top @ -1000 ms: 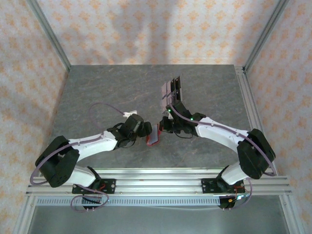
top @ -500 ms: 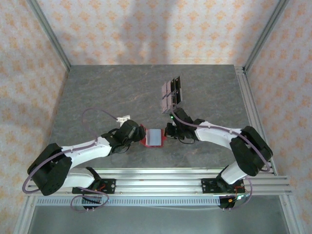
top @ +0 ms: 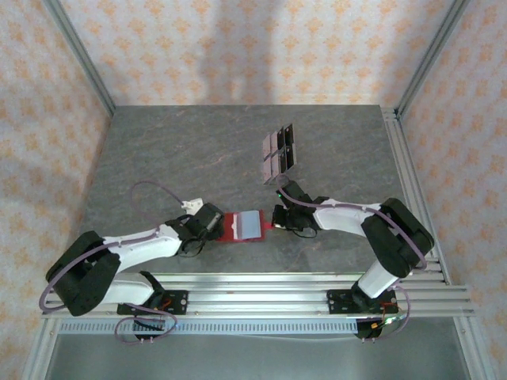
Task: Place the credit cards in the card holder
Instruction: Open the card holder at the center of the table.
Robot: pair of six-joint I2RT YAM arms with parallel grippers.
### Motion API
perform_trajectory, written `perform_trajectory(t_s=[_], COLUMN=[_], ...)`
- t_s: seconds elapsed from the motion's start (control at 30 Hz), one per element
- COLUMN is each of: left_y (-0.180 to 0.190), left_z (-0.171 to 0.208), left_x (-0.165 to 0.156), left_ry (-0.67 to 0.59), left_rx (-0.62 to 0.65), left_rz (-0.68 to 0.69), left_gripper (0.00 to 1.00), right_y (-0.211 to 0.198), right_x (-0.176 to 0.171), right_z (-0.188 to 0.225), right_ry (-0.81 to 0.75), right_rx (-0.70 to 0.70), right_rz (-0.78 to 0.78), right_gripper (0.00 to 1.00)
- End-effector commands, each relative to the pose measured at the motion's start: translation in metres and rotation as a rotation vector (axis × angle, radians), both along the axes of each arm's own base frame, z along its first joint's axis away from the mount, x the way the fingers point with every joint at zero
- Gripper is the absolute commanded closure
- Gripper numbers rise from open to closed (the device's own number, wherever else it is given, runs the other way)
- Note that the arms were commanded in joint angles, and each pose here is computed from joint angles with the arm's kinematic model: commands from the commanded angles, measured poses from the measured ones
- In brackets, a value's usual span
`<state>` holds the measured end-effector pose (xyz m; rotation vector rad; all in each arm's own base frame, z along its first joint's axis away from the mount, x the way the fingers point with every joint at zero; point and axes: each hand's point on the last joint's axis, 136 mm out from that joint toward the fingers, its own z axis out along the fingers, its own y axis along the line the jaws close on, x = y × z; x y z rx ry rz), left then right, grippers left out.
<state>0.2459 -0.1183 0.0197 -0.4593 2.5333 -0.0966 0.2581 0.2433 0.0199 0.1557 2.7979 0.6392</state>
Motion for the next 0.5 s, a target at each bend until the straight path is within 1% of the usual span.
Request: perform_trajectory(t_s=[0.0, 0.2, 0.23, 0.33, 0.47], left_y=[0.01, -0.005, -0.007, -0.016, -0.02], left_z=[-0.004, 0.003, 0.005, 0.01, 0.014], left_x=[-0.001, 0.018, 0.02, 0.027, 0.027], left_ry=[0.035, 0.02, 0.017, 0.008, 0.007], left_rx=[0.076, 0.083, 0.081, 0.064, 0.036], left_rz=[0.032, -0.001, -0.005, -0.02, -0.024], left_gripper=[0.26, 0.26, 0.26, 0.26, 0.26], right_y=[-0.015, -0.023, -0.024, -0.03, -0.031], right_x=[0.007, 0.017, 0.019, 0.026, 0.031], right_z=[-0.009, 0.002, 0.003, 0.013, 0.045], right_ry=[-0.017, -0.033, -0.035, -0.045, -0.085], right_rx=[-0.063, -0.078, -0.081, -0.086, -0.063], right_rz=[-0.035, -0.048, -0.048, -0.053, -0.044], right_gripper=[1.0, 0.99, 0.96, 0.8, 0.65])
